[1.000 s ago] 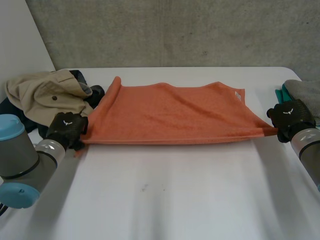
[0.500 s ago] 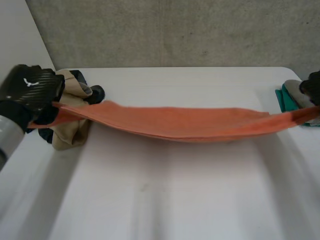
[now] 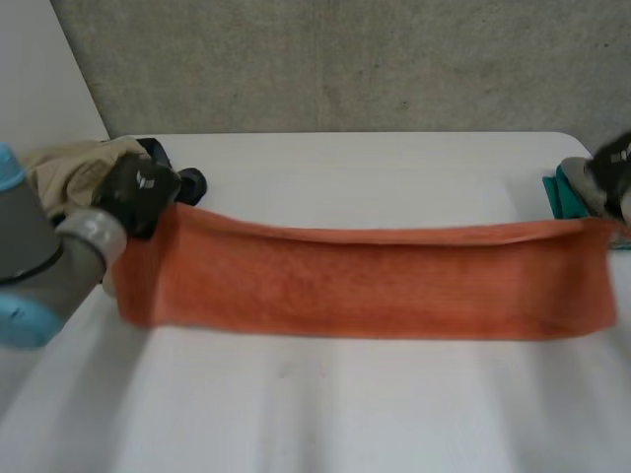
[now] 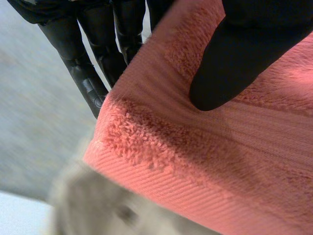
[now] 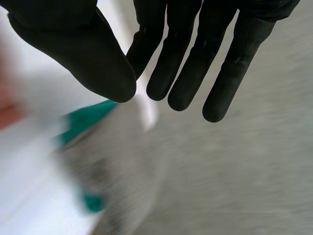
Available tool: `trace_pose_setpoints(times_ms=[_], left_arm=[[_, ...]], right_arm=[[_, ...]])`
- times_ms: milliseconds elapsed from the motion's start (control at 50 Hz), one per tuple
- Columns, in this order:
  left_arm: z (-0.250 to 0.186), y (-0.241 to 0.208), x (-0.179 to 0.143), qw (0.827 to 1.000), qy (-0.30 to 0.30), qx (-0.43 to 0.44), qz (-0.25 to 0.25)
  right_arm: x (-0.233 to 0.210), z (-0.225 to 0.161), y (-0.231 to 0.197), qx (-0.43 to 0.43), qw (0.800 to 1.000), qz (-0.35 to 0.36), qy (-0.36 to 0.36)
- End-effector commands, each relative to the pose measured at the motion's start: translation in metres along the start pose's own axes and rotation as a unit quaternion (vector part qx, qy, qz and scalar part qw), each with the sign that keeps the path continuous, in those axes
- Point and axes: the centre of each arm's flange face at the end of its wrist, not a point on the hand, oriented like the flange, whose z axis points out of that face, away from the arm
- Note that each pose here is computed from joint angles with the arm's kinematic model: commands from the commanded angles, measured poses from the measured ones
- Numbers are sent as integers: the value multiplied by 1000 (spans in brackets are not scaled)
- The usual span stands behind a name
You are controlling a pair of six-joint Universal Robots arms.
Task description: Fold the laundry.
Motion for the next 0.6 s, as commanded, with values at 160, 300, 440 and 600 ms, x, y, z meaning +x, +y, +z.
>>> trace_pose_setpoints(times_ms=[160, 300, 440, 600], left_arm=[[31, -147, -139, 893, -275, 355, -13], [26, -120, -106, 926, -212, 305, -63], [8, -102, -68, 947, -165, 264, -82], [-25, -105, -52, 952, -143, 254, -90]], right_arm=[[121, 11, -121, 285, 892, 98, 337], [73, 7, -113, 257, 931, 117, 231], [2, 2, -72, 195, 953, 227, 42], [-37, -12, -54, 138, 928, 307, -160]])
